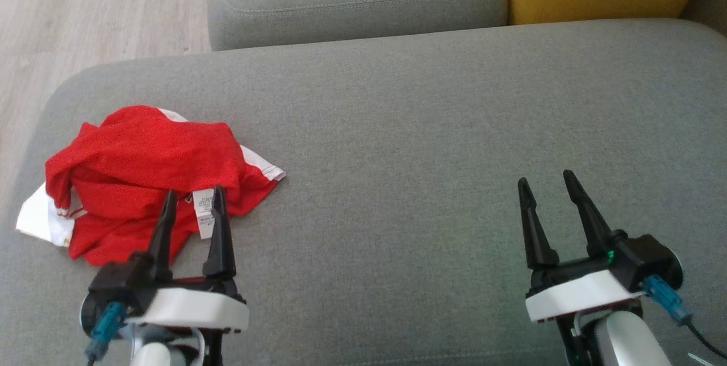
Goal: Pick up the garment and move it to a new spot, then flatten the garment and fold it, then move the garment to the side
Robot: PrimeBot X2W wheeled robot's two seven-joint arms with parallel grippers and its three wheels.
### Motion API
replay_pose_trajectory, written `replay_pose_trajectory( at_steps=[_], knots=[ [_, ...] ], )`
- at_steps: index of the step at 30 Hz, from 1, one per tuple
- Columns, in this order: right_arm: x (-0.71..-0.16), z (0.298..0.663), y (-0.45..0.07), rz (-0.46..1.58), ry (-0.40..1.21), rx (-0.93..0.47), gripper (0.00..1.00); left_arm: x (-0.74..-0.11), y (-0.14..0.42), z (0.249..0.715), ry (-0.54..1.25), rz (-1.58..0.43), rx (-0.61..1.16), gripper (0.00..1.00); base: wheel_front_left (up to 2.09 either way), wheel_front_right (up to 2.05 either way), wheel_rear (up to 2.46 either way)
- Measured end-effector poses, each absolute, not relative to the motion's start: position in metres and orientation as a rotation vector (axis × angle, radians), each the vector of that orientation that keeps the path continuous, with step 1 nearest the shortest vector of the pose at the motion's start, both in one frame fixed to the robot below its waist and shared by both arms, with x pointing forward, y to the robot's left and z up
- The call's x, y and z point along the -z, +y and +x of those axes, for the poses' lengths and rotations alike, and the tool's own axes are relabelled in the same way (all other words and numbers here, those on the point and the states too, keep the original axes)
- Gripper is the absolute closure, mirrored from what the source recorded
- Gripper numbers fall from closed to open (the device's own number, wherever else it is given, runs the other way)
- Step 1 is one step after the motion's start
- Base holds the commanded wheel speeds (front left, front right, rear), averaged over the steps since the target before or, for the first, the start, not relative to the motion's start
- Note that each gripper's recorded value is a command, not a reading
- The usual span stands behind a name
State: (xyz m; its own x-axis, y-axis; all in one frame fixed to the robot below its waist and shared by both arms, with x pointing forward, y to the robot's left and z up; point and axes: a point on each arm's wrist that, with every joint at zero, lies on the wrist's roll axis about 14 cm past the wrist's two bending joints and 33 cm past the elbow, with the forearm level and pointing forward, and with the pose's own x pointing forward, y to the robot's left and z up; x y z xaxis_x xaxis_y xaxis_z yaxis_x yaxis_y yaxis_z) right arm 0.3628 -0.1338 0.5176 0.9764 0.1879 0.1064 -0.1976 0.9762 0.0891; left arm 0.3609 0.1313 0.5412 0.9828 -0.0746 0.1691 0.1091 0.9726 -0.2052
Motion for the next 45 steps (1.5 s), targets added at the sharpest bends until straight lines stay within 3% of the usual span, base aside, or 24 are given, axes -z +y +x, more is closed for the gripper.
replay_pose_trajectory(
  at_steps=[20, 45],
  knots=[
    [-0.508, 0.364, -0.124, 0.108, -0.073, -0.224, 0.00, -0.530, 0.135, 0.353, -0.134, -0.207, 0.075, 0.00, 0.00, 0.00, 0.00],
    [-0.504, 0.368, 0.007, 0.138, -0.025, -0.616, 0.00, -0.527, 0.247, 0.282, -0.170, -0.176, -0.310, 0.00, 0.00, 0.00, 0.00]
  ],
)
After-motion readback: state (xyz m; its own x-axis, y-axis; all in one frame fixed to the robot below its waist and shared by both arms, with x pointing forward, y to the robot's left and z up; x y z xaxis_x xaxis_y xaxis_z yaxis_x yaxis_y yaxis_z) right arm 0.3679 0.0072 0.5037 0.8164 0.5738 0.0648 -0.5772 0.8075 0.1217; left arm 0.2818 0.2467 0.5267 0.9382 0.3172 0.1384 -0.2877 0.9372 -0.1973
